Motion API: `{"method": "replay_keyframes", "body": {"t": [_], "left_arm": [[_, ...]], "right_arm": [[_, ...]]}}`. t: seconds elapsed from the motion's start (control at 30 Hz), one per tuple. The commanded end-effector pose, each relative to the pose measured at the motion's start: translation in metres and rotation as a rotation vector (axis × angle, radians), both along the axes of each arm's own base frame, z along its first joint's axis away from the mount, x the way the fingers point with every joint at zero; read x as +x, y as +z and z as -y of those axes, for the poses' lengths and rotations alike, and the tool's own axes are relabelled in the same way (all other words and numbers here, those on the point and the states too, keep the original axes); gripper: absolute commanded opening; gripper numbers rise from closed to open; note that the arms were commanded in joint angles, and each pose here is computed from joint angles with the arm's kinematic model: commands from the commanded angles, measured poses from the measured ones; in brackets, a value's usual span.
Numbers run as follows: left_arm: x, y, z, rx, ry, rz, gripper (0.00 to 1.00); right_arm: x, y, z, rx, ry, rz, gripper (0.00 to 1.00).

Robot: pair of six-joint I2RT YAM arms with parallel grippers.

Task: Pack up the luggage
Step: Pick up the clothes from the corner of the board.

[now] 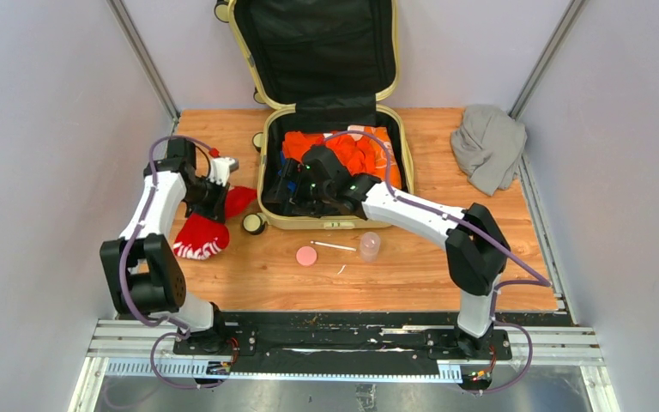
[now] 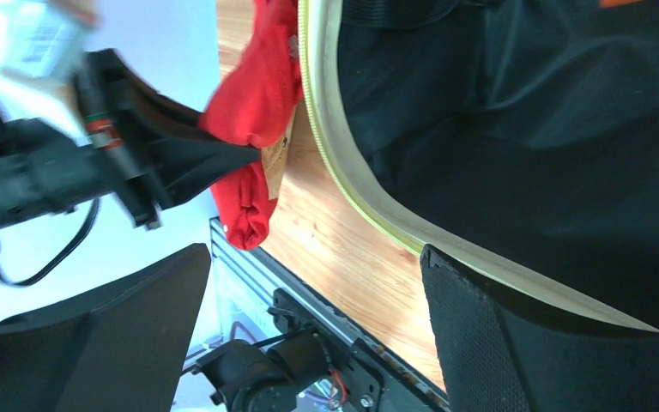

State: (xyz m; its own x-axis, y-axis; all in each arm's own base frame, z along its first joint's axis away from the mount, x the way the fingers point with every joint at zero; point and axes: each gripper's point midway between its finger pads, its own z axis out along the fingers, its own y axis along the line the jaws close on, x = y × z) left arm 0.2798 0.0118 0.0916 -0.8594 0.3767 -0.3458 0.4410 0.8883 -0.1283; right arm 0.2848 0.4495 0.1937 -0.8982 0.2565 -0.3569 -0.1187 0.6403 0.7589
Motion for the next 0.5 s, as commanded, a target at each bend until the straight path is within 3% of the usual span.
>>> {"method": "replay_keyframes", "body": {"t": [0.0, 0.47], "left_arm": [[-0.005, 0.046, 0.035, -0.192, 0.023, 0.039, 0.00], [-0.008, 0.054, 0.057, -0.329, 0.044, 0.018, 0.00]], "right_arm": [[-0.014, 0.019, -0.034, 0.102, 0.050, -0.062, 0.96], [-0.004, 0.003, -0.090, 0.189, 0.038, -0.188, 0.95]]}}
